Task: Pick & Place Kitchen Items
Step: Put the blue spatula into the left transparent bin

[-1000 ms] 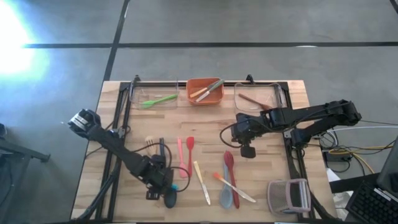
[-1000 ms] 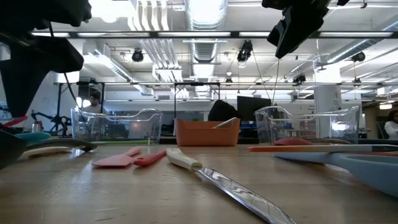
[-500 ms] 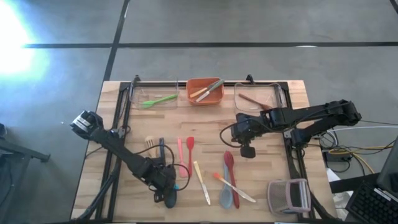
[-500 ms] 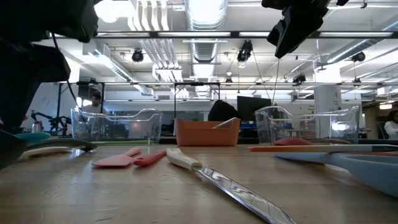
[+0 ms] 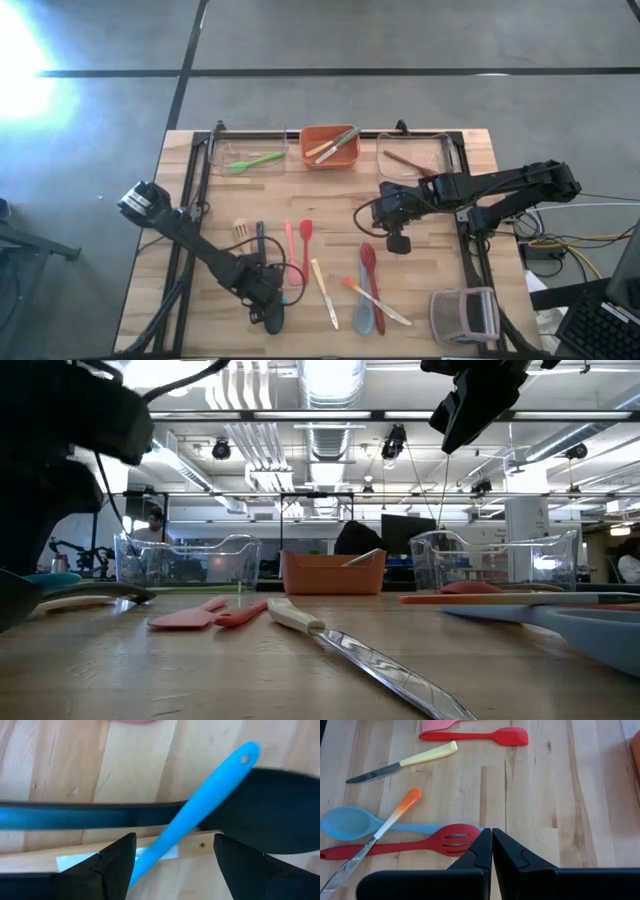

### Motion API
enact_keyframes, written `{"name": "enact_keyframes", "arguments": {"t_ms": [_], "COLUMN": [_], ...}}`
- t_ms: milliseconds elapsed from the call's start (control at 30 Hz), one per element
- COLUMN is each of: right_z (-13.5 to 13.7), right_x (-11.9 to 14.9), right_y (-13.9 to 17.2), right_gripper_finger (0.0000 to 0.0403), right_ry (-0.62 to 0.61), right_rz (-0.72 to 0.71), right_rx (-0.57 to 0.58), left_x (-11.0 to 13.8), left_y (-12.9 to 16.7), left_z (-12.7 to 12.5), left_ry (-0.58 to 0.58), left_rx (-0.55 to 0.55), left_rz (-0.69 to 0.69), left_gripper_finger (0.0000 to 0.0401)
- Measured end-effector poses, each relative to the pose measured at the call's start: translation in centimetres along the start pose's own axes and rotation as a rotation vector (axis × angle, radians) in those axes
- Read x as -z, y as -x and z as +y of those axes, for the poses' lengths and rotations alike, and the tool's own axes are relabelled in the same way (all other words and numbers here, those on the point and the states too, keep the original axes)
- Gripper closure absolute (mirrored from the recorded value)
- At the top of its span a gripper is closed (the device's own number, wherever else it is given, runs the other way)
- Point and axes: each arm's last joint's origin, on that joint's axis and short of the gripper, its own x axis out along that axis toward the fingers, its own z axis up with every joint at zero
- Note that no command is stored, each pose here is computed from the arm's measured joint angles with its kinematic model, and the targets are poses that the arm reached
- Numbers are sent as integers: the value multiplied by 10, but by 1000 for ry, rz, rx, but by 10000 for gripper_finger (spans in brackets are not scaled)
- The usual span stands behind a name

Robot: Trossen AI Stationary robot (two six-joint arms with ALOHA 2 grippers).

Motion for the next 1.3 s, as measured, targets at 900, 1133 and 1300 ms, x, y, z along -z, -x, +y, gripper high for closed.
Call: {"name": "enact_keyframes", "arguments": {"t_ms": [900,1133,1300], "right_z": [0,0,0], "right_x": [0,0,0], "right_y": [0,0,0], "right_gripper_finger": [394,394,394], "right_ry": [5,5,5], "right_rz": [-3,-3,-3], "right_rx": [1,1,1], "left_x": [-1,-1,-1], "left_y": [-11,-11,-11], "left_z": [11,11,11], "left_ry": [9,-63,-82], "left_rx": [-40,-37,-37], "left_rz": [-52,-52,-50], "left_gripper_finger": [235,362,362]}}
